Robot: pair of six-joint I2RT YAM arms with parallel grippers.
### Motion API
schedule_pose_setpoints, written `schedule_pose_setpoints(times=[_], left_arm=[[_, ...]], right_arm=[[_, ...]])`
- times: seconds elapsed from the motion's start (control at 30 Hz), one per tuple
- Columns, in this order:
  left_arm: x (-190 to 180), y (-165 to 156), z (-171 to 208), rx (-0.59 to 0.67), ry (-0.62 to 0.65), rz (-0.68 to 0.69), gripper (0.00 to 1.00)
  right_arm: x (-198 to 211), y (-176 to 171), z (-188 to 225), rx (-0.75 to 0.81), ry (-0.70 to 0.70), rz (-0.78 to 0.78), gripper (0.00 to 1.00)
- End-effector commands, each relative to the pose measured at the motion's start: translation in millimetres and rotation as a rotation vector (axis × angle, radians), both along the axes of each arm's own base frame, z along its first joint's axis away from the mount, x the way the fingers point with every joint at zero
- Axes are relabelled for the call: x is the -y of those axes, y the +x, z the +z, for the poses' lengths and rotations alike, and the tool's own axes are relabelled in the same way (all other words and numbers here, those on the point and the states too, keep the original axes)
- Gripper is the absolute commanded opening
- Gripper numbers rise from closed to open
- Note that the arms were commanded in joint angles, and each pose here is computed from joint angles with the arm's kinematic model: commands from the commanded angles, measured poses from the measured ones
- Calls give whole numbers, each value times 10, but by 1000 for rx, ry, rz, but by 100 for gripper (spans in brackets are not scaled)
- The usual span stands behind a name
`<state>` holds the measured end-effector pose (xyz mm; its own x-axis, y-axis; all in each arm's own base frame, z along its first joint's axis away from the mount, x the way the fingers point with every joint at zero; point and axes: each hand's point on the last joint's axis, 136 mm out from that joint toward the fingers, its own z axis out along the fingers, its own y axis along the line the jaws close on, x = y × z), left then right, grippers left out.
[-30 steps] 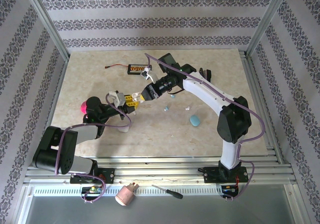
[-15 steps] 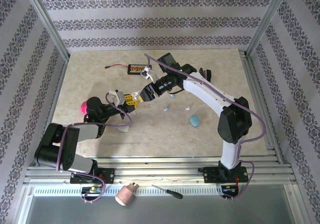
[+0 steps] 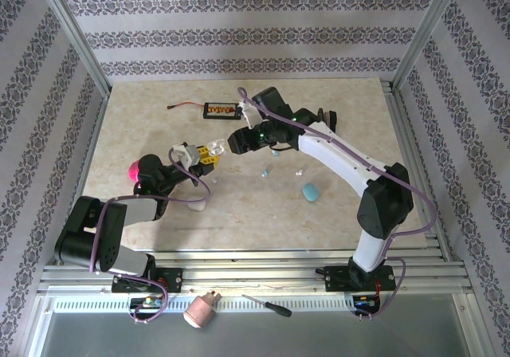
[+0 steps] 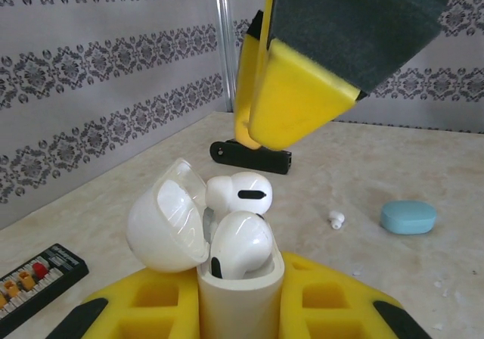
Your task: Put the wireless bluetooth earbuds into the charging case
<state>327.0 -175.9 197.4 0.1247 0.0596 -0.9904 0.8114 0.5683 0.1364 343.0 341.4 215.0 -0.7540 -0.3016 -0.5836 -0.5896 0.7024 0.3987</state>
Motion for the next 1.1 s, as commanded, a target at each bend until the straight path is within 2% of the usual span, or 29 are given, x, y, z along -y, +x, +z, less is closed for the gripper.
schedule_pose_setpoints(times=[0.0, 0.1, 0.37, 0.57, 0.77, 1.07], left_arm=[[18, 40, 27, 41, 19, 6, 0], [18, 26, 14, 38, 20, 5, 0], [-15, 11, -32, 25, 54, 28, 0], [-9, 0, -3, 27, 61, 22, 0], [-6, -17, -8, 22, 68, 18, 0], [-8, -26, 55, 21, 59, 19, 0]], right_arm=[[-74, 37, 131, 55, 7, -71, 51], [-155, 4, 164, 59, 10, -46, 45], [-314, -61, 161, 25, 32, -16, 46], [-423, -103, 67, -5, 25, 22, 37], [-493, -125, 10, -16, 14, 52, 36], [-508, -131, -61, -17, -8, 84, 26]])
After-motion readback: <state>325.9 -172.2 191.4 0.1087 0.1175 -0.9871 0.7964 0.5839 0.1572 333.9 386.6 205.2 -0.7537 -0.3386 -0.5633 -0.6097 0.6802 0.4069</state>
